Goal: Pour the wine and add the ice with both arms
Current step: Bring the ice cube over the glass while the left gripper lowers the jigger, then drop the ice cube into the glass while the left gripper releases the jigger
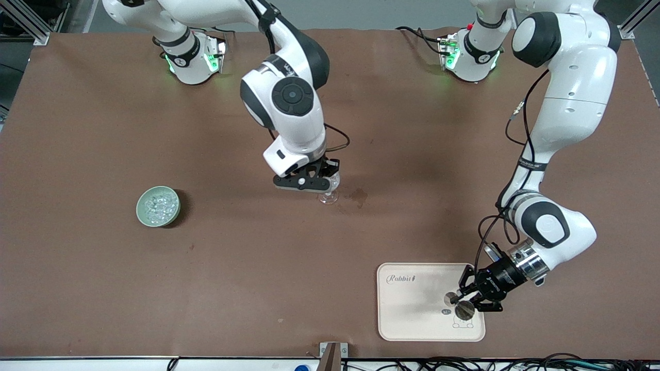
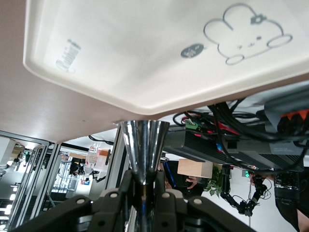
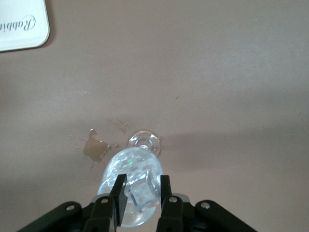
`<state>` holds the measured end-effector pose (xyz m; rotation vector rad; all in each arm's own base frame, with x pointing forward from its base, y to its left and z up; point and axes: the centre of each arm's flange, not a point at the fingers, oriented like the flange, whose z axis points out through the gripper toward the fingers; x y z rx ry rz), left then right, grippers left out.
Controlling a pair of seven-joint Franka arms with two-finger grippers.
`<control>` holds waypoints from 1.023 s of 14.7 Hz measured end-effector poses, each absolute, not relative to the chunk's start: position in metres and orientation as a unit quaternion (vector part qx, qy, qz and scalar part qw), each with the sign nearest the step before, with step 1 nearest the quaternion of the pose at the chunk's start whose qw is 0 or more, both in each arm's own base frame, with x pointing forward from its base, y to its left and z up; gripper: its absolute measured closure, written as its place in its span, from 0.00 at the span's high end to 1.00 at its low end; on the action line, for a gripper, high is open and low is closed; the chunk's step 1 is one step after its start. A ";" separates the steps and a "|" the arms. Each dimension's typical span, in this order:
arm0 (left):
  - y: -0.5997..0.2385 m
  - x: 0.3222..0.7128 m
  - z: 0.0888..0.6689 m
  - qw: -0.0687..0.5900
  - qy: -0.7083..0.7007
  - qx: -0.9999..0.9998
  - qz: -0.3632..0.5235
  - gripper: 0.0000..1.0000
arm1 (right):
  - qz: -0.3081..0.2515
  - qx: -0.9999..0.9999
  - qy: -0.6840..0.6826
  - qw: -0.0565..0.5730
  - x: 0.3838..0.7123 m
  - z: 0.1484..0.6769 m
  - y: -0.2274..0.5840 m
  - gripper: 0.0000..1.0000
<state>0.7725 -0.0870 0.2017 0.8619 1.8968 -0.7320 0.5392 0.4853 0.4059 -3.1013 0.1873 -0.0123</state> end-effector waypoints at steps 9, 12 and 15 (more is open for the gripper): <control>-0.070 0.764 0.153 0.458 0.751 0.395 -0.264 0.21 | -0.004 -0.999 0.051 0.013 0.519 0.401 0.508 0.32; -0.071 0.762 0.150 0.464 0.740 0.418 -0.251 0.21 | -0.004 -0.999 0.047 0.010 0.514 0.398 0.513 0.32; -0.073 0.758 0.143 0.462 0.731 0.431 -0.257 0.21 | -0.003 -0.999 0.044 0.002 0.511 0.388 0.517 0.32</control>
